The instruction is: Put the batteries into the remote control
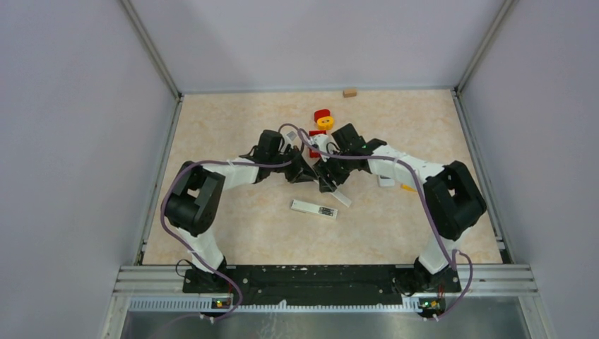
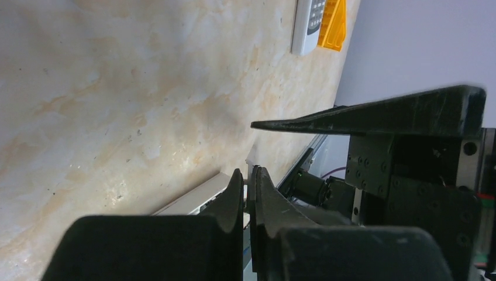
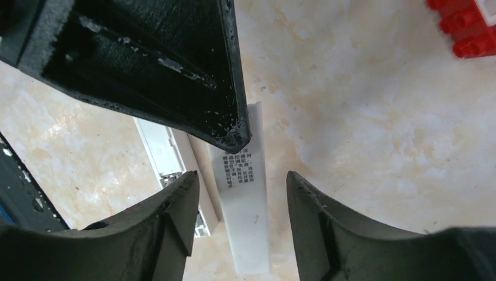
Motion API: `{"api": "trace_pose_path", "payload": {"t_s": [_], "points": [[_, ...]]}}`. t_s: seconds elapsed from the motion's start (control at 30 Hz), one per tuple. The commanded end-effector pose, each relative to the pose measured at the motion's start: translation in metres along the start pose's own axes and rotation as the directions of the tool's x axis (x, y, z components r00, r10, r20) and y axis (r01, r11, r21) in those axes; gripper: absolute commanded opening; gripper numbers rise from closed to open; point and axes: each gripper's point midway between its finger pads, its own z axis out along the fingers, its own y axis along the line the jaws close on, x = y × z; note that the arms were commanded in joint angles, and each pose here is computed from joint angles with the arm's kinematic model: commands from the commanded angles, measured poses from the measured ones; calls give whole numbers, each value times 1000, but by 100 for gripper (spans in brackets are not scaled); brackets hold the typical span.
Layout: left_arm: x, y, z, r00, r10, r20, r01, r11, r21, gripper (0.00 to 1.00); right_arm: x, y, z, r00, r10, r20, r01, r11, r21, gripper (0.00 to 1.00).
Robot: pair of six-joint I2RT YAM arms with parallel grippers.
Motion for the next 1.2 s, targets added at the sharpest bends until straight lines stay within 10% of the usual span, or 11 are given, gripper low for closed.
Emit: {"api": "trace_pose_path", "payload": {"t_s": [0.0, 0.23, 0.4, 0.57, 0.87, 1.17], "points": [[-6, -31, -17, 994, 104, 39, -106, 992, 70, 0, -33, 12, -33, 990, 8, 141, -11, 1000, 21, 70], [-27, -63, -58, 983, 117, 142, -136, 982, 130, 0, -59, 11, -104, 843, 333, 423, -352, 935, -36, 83], [-36, -94, -89, 970, 101, 221, -145, 971, 192, 0, -65, 2, -146, 426, 661, 618, -668, 690, -278, 84], [-36, -122, -112, 964, 67, 256, -141, 948, 285, 0, -75, 18, -173, 114, 793, 598, -572, 545, -613, 83], [-29, -146, -137, 962, 34, 269, -136, 919, 370, 0, -101, 38, -204, 115, 803, 585, -448, 568, -691, 56], [-26, -148, -142, 963, 52, 264, -154, 911, 382, 0, -105, 61, -203, 217, 813, 540, -347, 581, -736, 0]]}}
